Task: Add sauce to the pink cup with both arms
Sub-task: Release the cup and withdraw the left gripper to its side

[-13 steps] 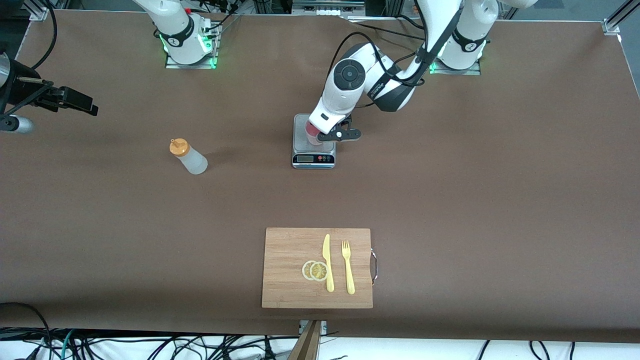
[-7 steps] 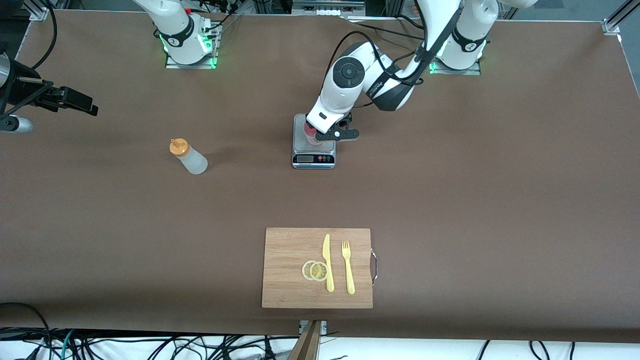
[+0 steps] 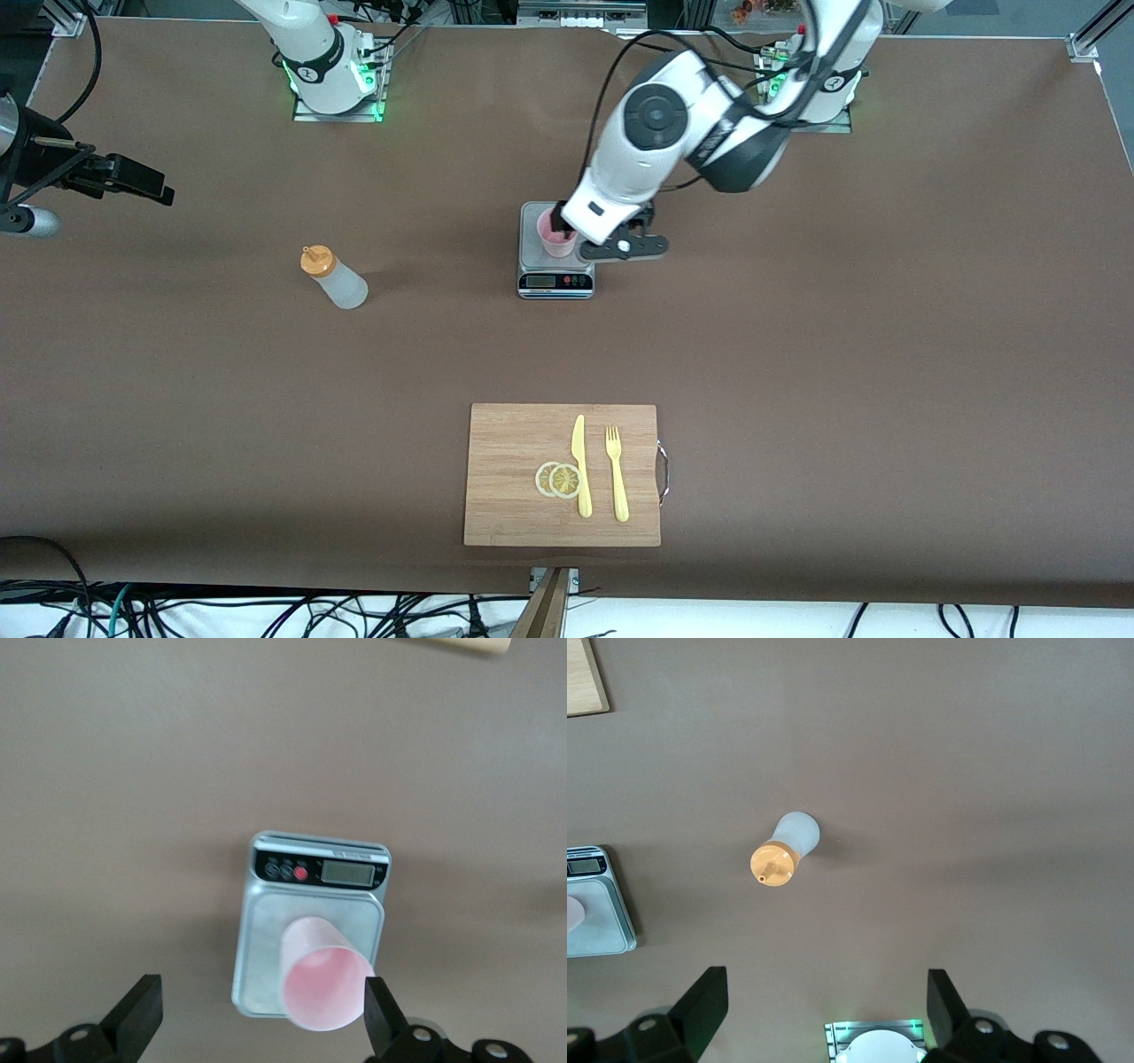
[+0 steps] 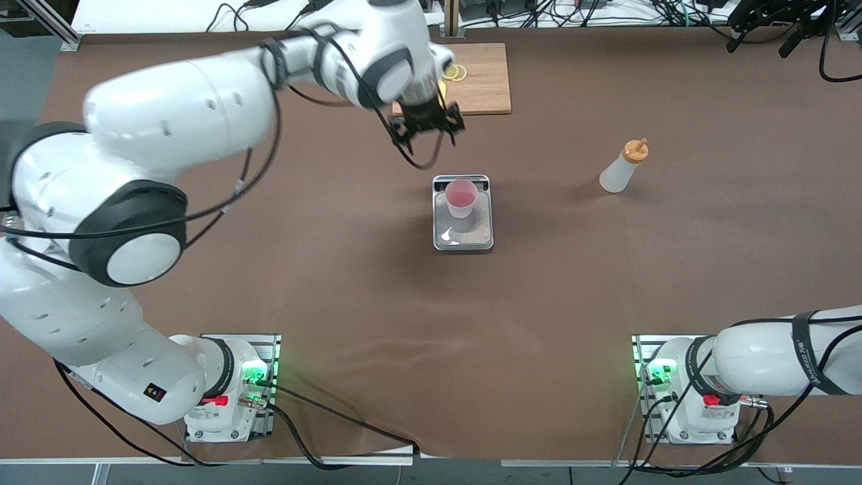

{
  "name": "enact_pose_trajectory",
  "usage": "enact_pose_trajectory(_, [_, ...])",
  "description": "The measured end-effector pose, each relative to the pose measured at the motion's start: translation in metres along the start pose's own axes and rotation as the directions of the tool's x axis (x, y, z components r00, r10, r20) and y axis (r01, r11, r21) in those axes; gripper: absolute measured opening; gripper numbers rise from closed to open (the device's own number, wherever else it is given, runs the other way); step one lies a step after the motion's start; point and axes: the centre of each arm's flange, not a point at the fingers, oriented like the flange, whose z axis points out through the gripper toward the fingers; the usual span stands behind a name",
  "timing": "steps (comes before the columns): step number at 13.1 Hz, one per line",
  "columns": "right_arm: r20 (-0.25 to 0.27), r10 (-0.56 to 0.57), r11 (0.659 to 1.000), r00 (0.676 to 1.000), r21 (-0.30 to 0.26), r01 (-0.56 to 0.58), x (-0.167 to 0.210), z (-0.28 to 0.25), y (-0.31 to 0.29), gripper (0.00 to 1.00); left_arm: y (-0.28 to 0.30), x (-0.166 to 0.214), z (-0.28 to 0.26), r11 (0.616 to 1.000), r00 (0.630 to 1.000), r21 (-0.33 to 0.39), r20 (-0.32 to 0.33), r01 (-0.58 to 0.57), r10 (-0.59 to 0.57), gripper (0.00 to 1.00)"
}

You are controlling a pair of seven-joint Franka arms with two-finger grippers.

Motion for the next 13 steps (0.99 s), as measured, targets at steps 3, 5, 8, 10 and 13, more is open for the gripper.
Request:
enact_pose_trajectory(3, [0.005, 0.0, 1.0, 1.0, -0.001, 0.0, 0.002, 0.002, 0.0, 1.0, -0.072, 0.055, -0.072, 0.999, 0.999, 0.018, -0.006, -0.041, 0.042, 1.0])
enact_pose_trajectory(5, [0.009, 0.001, 1.0, 1.0, -0.001, -0.001, 0.003, 0.004, 0.0, 1.0, -0.126, 0.087, -0.105, 0.996, 0.996, 0.029, -0.002, -0.089, 0.089, 1.0])
enact_pose_trajectory(8, [0.014, 0.004, 1.0, 1.0, -0.001, -0.004, 0.005, 0.007, 0.002, 1.0, -0.208, 0.125, -0.138, 0.992, 0.993, 0.037, 0.002, -0.117, 0.117, 1.0])
enact_pose_trajectory(10, [0.024, 0.005, 1.0, 1.0, -0.003, -0.005, 0.008, 0.012, 0.002, 1.0, -0.262, 0.138, -0.156, 0.992, 0.992, 0.031, 0.011, -0.126, 0.126, 1.0])
enact_pose_trajectory(13, [0.064, -0.079, 0.997, 0.995, -0.003, 0.079, 0.02, 0.032, 0.001, 1.0, -0.318, 0.14, -0.186, 0.989, 0.992, 0.079, 0.011, -0.126, 0.126, 1.0])
